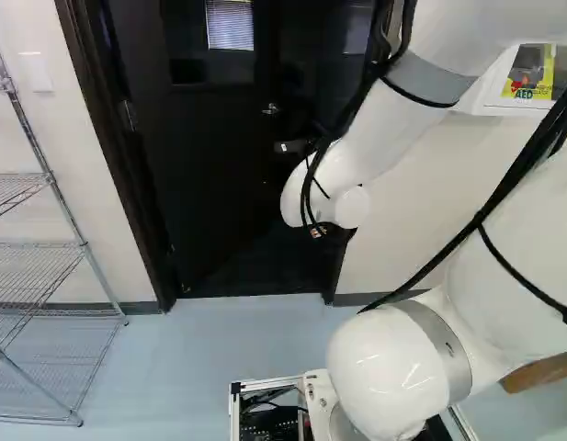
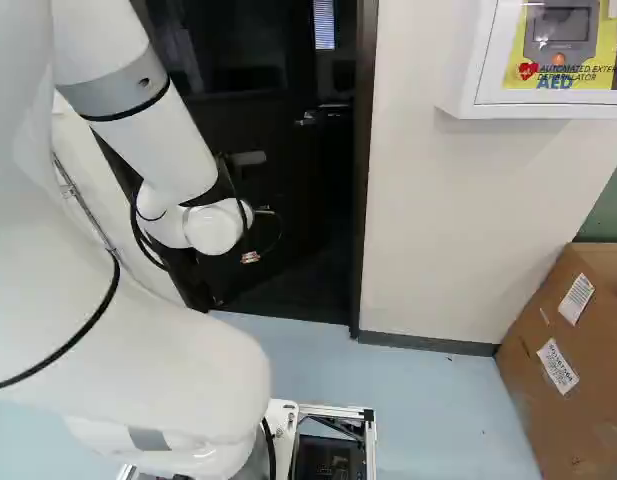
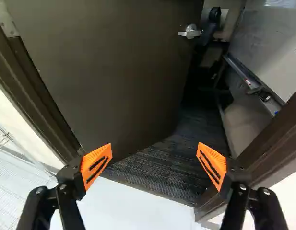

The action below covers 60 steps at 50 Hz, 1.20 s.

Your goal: Open the door and move inside

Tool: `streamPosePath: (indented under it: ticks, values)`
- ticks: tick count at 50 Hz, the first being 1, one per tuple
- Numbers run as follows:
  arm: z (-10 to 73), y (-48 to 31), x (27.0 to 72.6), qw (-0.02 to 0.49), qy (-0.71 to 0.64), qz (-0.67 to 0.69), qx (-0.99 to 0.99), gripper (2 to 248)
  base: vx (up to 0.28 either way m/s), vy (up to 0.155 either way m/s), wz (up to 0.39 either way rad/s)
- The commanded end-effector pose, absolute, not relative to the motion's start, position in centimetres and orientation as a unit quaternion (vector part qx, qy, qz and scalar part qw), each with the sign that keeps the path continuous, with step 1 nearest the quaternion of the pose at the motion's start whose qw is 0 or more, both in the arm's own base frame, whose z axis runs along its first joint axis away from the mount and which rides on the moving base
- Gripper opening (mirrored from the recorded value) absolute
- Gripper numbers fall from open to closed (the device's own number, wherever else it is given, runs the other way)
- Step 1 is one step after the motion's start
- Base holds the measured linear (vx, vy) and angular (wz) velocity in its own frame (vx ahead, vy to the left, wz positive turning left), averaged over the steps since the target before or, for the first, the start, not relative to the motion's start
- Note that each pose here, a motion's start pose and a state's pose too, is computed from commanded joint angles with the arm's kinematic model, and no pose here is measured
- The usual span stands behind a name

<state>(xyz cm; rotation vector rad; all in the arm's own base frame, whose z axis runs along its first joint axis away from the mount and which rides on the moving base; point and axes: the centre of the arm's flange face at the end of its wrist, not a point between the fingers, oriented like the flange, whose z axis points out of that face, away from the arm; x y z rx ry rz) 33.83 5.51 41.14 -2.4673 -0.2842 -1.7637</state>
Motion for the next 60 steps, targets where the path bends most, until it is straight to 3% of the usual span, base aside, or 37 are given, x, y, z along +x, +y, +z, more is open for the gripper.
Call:
streamPosePath:
  ticks: [60]
  values:
    - [41.14,5.51,33.83,0.048,-0.093,-0.578,-0.809,247,0.093,0.037,-0.008]
